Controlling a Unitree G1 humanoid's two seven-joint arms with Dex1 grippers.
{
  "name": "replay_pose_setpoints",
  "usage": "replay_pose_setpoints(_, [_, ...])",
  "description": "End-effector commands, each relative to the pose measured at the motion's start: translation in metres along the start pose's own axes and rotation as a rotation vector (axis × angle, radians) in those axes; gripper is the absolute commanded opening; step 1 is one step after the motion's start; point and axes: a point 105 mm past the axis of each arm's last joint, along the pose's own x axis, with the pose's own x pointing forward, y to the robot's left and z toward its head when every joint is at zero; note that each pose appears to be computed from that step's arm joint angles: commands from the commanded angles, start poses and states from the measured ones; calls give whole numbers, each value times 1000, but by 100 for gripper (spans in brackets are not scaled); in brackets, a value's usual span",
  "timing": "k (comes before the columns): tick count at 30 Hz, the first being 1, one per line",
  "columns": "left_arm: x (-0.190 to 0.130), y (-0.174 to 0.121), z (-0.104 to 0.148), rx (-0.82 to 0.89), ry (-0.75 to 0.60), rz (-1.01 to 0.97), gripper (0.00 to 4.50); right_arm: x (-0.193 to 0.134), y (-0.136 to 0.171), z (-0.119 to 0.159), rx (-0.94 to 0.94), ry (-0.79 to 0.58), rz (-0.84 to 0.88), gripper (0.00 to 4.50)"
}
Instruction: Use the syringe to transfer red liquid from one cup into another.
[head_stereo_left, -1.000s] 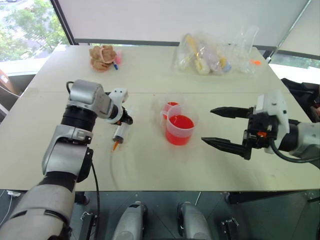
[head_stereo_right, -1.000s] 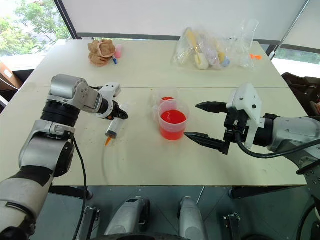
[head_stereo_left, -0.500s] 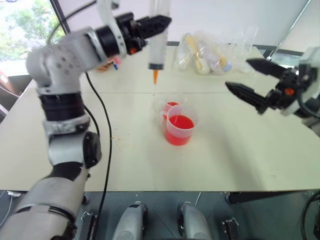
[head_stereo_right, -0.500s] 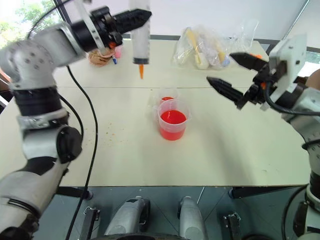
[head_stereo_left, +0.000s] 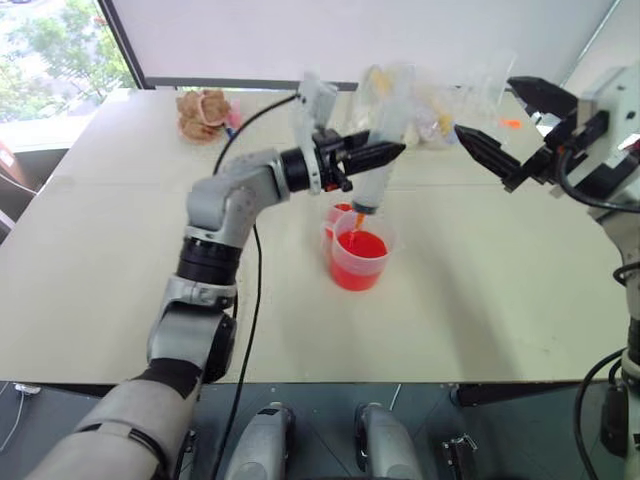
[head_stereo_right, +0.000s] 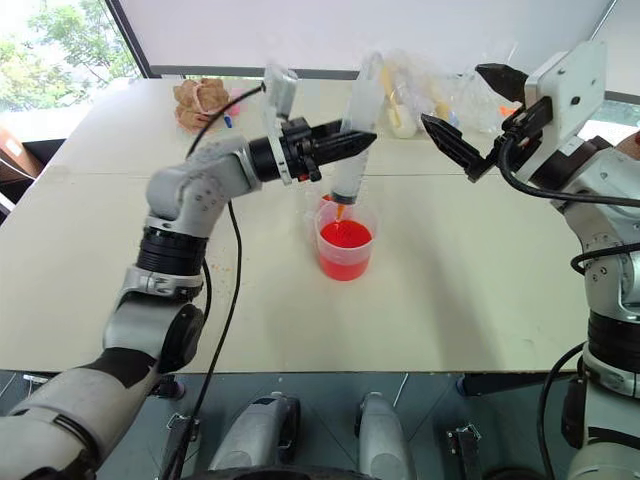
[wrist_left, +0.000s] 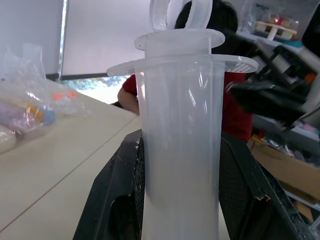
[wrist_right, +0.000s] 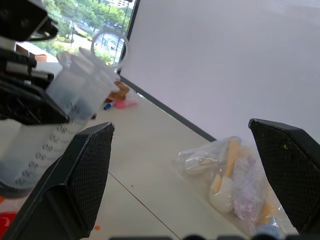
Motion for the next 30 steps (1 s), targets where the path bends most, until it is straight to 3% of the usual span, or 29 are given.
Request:
replay_pose_setpoints(1, [6,-7,-2,116,-1,-45,139,1,-1,12,-46,-38,1,450])
replay_pose_setpoints(15, [1,-19,-27,164,32,-111,139,24,24,12,2,-82,97,450])
replay_pose_setpoints(26, [1,-20,-41,186,54,-119,139,35,40,-10,-31,-26,157,450])
replay_pose_setpoints(28, [1,-23,-39,167,41,-134,139,36,39,-12,-31,-25,150,396])
replay_pose_setpoints(30, [1,-27,-39,166,37,-152,139,36,38,-14,-35,-18,145,314])
